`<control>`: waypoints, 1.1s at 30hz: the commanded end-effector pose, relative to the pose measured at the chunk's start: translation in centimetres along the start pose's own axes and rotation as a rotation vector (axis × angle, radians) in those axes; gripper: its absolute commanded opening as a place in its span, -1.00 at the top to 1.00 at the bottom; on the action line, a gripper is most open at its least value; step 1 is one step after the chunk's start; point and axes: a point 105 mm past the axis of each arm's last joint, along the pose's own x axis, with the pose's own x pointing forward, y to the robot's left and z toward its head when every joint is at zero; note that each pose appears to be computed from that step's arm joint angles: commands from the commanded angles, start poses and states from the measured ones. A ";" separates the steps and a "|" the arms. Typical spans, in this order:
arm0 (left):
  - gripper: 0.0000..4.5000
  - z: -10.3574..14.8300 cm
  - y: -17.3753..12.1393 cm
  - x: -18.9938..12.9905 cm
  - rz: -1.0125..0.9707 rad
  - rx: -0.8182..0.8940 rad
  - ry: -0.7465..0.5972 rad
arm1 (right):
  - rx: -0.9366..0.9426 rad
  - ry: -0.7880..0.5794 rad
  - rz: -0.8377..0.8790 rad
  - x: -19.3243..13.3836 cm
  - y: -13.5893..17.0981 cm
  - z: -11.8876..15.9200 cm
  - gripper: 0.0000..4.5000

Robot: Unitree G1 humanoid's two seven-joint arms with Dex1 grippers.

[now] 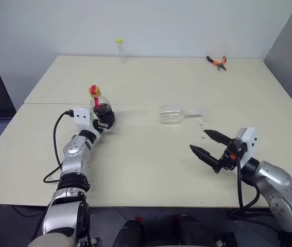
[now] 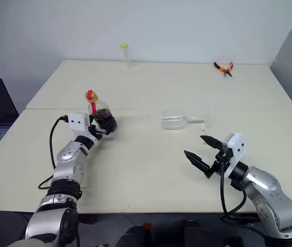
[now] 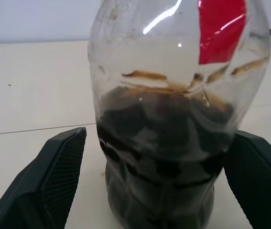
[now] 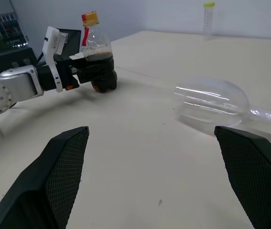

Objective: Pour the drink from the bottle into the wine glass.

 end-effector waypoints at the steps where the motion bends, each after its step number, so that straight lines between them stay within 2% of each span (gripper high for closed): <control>1: -0.99 1.4 0.1 0.8 -0.006 0.009 -0.046 | -0.037 -0.040 0.015 0.3 0.4 1.2 -1.00; 6: -0.99 1.4 -0.5 1.6 -0.027 -0.010 -0.044 | -0.045 -0.038 0.013 0.4 0.4 1.3 -1.00; 9: -0.73 1.0 -0.9 1.6 -0.049 -0.015 -0.032 | -0.050 -0.036 0.007 0.3 0.3 1.4 -1.00; 12: -0.31 0.8 -1.0 1.6 -0.061 -0.017 -0.029 | -0.051 -0.037 0.002 0.3 0.4 1.4 -1.00; 15: 0.01 0.9 -1.6 1.5 -0.102 -0.012 -0.033 | -0.056 -0.042 -0.007 0.2 0.5 1.5 -1.00; 17: 0.15 1.1 -3.3 1.4 -0.209 0.057 -0.040 | -0.051 -0.045 0.006 0.0 0.9 1.7 -1.00; 23: 0.19 1.8 -9.7 -0.2 -0.550 0.100 -0.057 | -0.038 -0.034 0.047 -0.2 2.7 2.3 -1.00; 28: 0.19 2.0 -17.3 -4.8 -0.991 0.117 0.010 | -0.044 -0.030 0.049 -0.3 3.8 3.6 -1.00; 33: 0.19 1.7 -20.7 -6.9 -1.172 0.141 0.057 | -0.058 0.031 0.061 0.8 4.4 3.9 -1.00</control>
